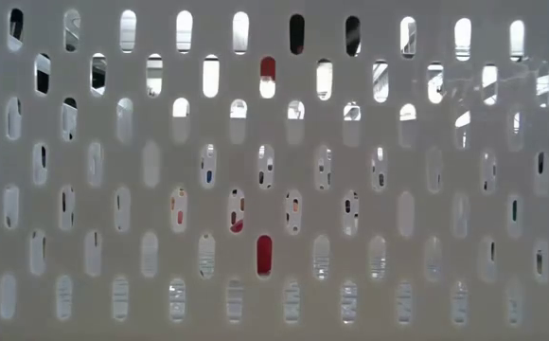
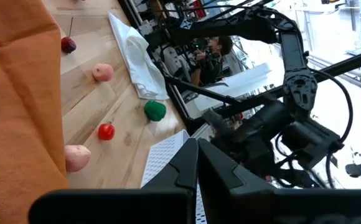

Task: Pick and placing Produce into tupperware
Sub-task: Put the red strawberry into the white bin

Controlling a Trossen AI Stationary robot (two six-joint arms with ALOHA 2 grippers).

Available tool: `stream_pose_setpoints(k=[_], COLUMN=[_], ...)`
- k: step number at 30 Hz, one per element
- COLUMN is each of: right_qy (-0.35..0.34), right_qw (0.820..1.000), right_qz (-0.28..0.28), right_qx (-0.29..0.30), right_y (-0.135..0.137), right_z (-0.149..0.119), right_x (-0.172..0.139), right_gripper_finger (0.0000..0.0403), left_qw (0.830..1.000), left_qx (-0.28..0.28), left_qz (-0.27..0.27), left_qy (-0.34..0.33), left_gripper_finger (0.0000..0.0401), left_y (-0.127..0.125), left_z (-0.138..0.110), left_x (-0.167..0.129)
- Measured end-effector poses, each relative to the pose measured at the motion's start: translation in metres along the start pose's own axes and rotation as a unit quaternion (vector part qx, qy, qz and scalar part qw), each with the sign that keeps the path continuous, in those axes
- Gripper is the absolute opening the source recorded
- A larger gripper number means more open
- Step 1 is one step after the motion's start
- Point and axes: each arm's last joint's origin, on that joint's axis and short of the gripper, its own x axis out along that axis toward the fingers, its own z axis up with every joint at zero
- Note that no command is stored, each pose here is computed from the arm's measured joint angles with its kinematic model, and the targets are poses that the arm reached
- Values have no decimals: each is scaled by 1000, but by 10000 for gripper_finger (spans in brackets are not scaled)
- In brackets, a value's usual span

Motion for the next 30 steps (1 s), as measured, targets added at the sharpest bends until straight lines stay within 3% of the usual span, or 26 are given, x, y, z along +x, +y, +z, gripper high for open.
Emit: stream_pose_setpoints(k=[9, 17, 30], right_qy=[39, 52, 52], right_qw=[999, 998, 998], right_qz=[-18, -24, -24], right_qx=[-4, -16, -25], right_y=[-2, -4, -4], right_z=[-8, -11, -11], right_x=[27, 30, 30], right_gripper_finger=[87, 89, 141], left_qw=[1000, 1000, 1000], left_qx=[0, 0, 0], left_qz=[0, 0, 0], left_qy=[0, 0, 0], left_gripper_finger=[1, 1, 1], left_y=[0, 0, 0], left_z=[0, 0, 0], left_x=[0, 0, 0])
